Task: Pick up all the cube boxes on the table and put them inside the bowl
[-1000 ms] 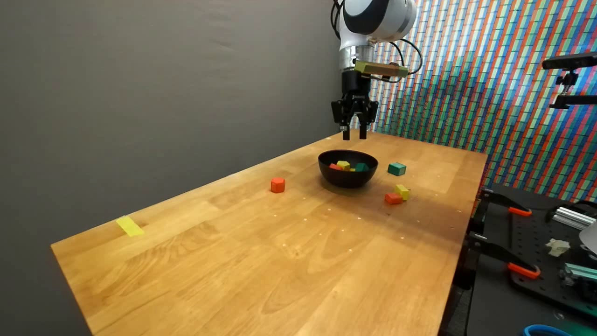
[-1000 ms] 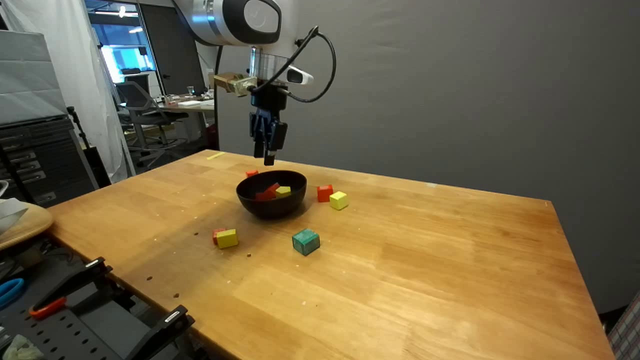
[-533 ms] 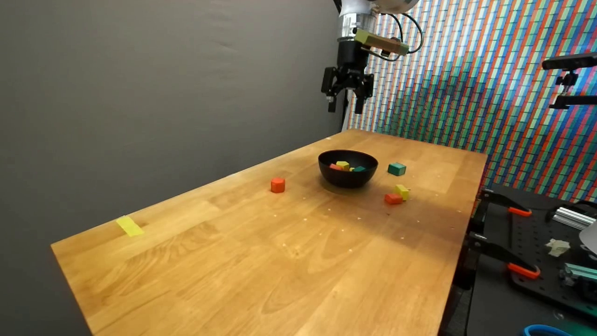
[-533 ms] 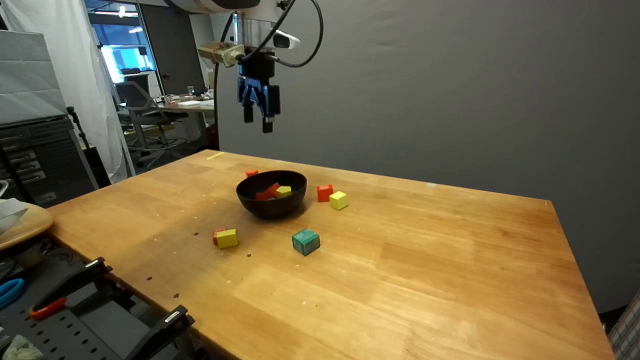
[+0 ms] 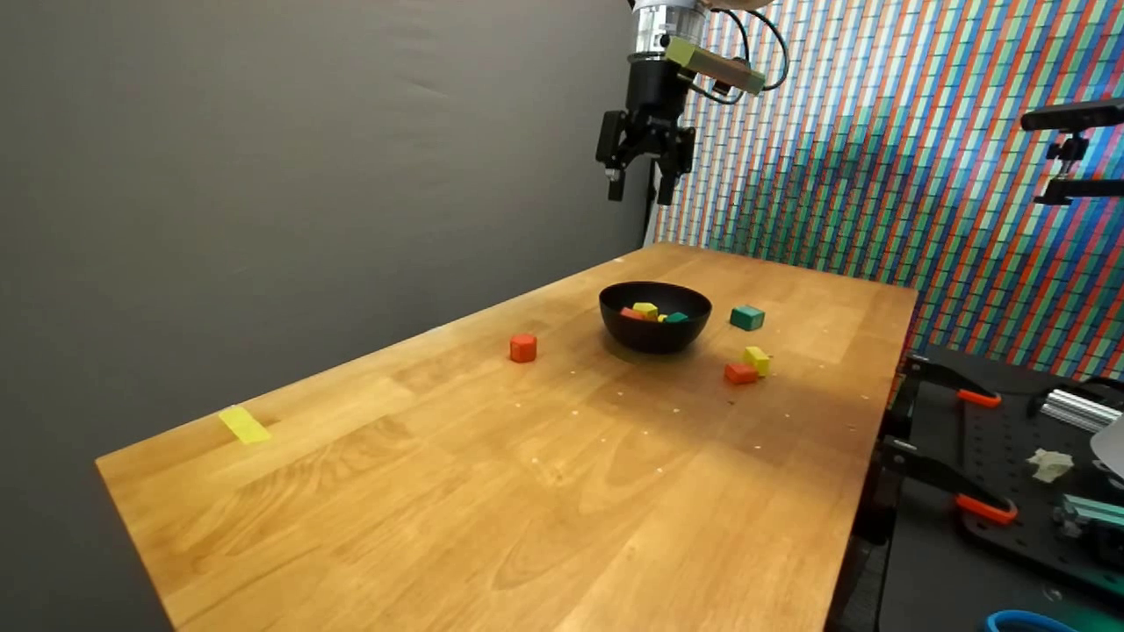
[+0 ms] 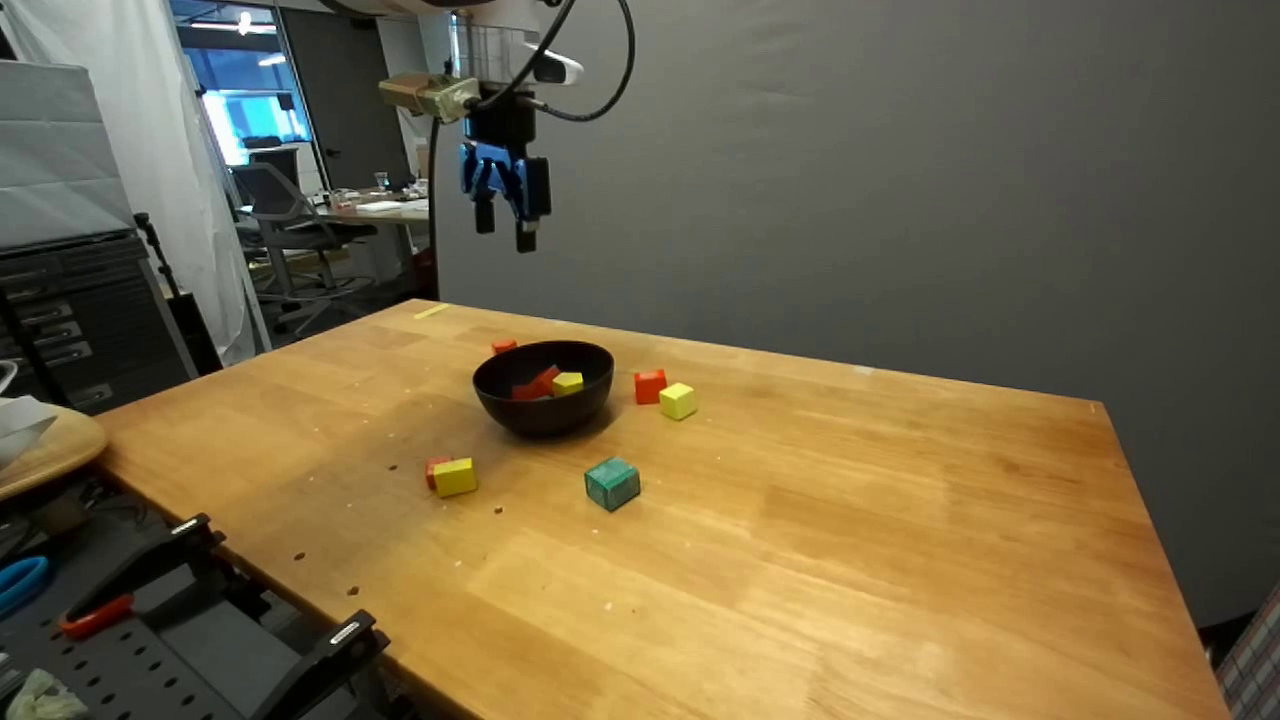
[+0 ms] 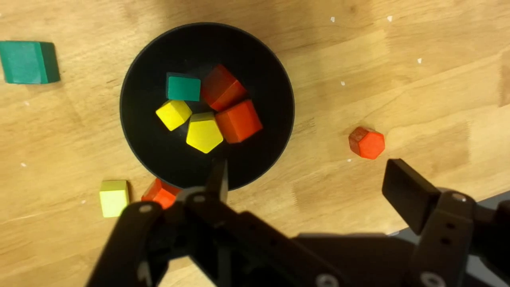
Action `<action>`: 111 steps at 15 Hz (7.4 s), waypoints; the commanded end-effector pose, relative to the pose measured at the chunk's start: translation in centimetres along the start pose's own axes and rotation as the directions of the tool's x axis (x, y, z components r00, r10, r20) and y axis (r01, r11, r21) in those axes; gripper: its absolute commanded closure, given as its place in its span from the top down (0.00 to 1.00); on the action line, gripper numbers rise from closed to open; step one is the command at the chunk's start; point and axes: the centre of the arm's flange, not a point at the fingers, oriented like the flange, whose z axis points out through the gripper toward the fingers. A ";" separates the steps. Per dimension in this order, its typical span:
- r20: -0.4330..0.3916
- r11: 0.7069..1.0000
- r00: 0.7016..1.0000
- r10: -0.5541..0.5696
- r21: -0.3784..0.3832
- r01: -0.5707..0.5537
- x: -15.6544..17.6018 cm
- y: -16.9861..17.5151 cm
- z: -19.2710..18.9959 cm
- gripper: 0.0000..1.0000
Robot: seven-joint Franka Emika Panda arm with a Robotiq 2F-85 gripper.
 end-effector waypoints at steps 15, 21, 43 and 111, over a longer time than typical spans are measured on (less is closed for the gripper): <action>-0.028 0.916 0.921 -0.389 -0.118 0.384 6.5 -15.2 15.9 1.00; -0.039 0.895 0.908 -0.417 -0.190 0.403 8.4 -16.0 19.5 1.00; 0.000 0.908 0.920 -0.391 -0.164 0.386 4.7 -14.5 16.8 0.15; -0.093 0.952 0.956 0.278 -0.103 -0.287 10.0 16.5 14.9 0.49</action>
